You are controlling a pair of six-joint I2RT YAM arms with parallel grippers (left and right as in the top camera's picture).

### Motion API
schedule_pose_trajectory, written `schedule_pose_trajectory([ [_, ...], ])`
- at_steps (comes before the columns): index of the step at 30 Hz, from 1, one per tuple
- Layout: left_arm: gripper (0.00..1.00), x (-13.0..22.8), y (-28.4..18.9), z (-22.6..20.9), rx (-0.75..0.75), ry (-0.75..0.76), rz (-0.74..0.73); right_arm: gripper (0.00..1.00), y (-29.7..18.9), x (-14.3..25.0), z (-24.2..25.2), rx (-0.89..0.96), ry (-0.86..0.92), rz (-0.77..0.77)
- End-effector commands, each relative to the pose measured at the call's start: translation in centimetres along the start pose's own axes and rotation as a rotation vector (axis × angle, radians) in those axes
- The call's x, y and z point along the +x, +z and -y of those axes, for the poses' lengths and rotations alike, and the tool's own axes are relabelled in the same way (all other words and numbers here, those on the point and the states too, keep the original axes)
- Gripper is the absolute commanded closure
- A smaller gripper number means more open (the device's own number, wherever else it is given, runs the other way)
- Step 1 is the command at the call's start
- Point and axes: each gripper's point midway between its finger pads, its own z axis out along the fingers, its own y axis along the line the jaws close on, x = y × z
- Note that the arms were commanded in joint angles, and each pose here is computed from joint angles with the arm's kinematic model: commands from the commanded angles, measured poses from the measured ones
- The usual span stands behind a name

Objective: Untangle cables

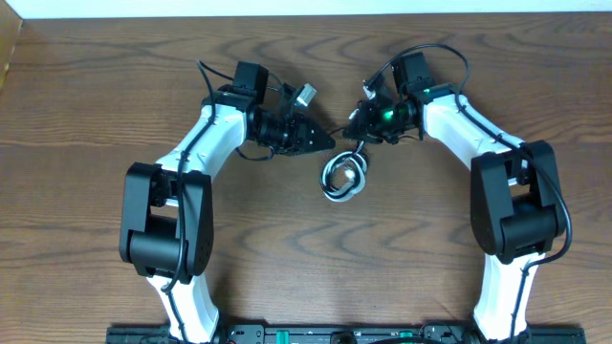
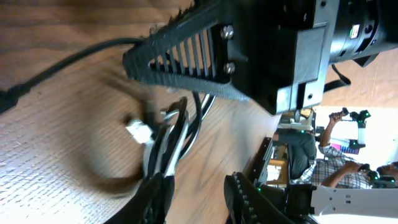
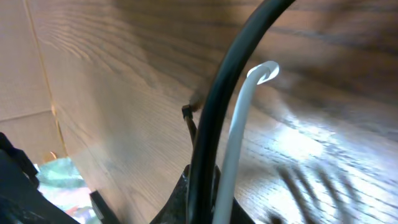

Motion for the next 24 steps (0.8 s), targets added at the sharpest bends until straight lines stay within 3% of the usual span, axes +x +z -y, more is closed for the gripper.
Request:
schedule_pose_trajectory([
  [1, 0.68, 0.0, -0.4, 0.5, 0.013, 0.005, 0.008, 0.99, 0.9, 0.6, -0.4, 0.005, -0.04, -0.019],
  [7, 0.6, 0.3, 0.2, 0.4, -0.015, 0.012, -0.005, 0.99, 0.9, 0.2, -1.3, -0.036, -0.077, -0.009],
  [11, 0.61, 1.2, 1.2, -0.8, -0.117, 0.005, -0.039, 0.99, 0.5, 0.4, -4.2, -0.202, -0.174, -0.027],
  [24, 0.6, 1.8, 2.2, -1.3, -0.191, 0.021, -0.067, 0.99, -1.0, 0.8, -6.6, -0.385, -0.228, -0.061],
])
